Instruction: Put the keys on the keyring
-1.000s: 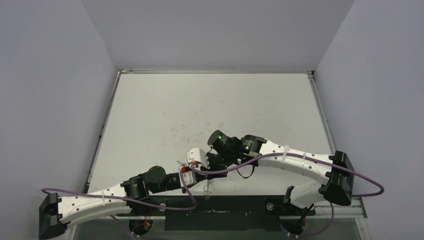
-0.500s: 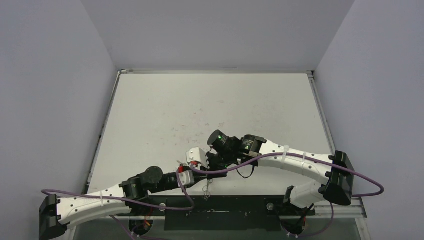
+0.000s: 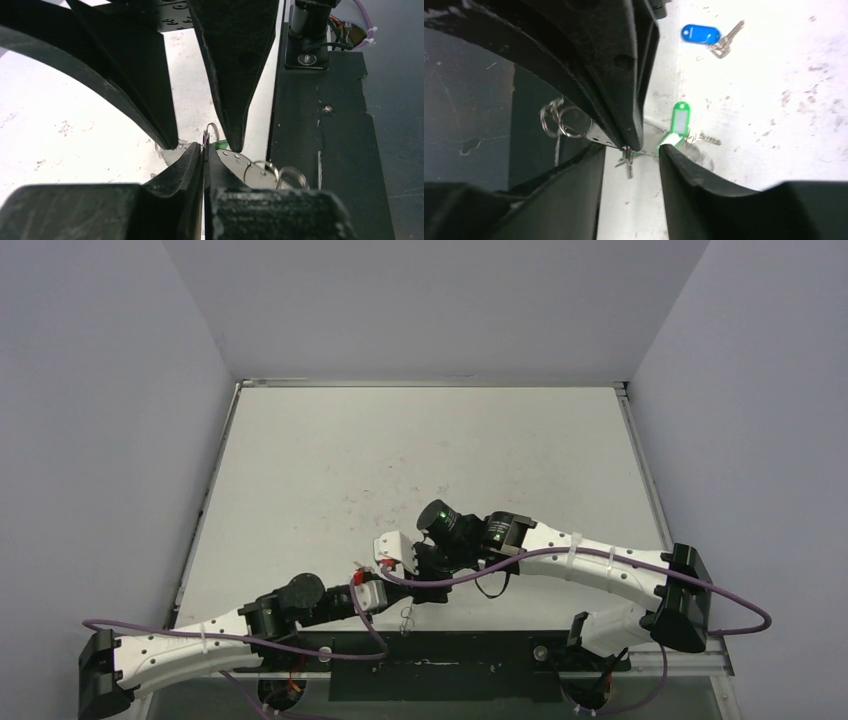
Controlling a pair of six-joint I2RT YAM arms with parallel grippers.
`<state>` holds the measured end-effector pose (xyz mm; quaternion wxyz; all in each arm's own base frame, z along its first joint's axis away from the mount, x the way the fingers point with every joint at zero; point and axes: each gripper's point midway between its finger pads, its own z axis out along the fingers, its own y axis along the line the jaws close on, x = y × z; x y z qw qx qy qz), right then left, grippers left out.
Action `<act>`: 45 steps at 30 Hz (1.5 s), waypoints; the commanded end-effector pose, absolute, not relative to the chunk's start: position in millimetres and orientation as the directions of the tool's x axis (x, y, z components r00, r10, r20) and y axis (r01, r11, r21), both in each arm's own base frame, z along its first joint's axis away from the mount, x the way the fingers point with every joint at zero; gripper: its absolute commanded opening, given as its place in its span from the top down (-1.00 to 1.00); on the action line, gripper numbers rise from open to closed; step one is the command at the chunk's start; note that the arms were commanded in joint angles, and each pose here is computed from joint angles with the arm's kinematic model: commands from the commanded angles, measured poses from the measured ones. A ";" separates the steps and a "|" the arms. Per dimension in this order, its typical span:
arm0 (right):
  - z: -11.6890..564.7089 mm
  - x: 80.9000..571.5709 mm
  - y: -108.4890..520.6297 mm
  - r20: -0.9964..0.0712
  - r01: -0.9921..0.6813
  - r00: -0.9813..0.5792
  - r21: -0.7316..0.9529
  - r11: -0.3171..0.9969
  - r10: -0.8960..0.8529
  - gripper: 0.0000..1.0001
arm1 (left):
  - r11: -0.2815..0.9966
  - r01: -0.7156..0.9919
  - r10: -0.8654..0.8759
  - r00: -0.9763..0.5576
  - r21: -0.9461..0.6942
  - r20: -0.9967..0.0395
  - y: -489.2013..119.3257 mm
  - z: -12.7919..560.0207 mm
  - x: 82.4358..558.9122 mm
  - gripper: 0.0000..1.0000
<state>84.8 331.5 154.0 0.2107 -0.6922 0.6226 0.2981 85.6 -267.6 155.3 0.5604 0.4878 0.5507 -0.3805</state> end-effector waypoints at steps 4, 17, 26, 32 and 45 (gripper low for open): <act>190.4 115.8 340.8 -0.840 -1.000 0.022 -0.007 -0.029 -0.543 -0.06 | 0.271 0.956 -0.102 0.145 0.113 -0.984 -269.6 196.7 86.6 1.00; 205.6 93.7 324.4 -0.963 -0.979 0.160 -0.127 -0.159 -0.216 0.04 | 0.268 0.956 -0.189 0.176 0.122 -0.966 -268.4 208.9 83.4 1.00; 201.7 99.5 331.1 -0.969 -0.985 0.139 -0.113 -0.134 -0.205 0.34 | 0.262 0.957 -0.195 0.178 0.124 -0.965 -269.1 212.5 82.5 1.00; 199.0 94.6 336.7 -0.971 -0.980 0.131 -0.096 -0.176 -0.202 0.43 | 0.264 0.957 -0.201 0.179 0.123 -0.963 -268.9 214.4 82.5 1.00; 191.1 97.1 336.9 -0.959 -0.984 0.112 -0.069 -0.167 -0.262 1.00 | 0.274 0.955 -0.196 0.171 0.114 -0.966 -267.4 211.5 84.1 1.00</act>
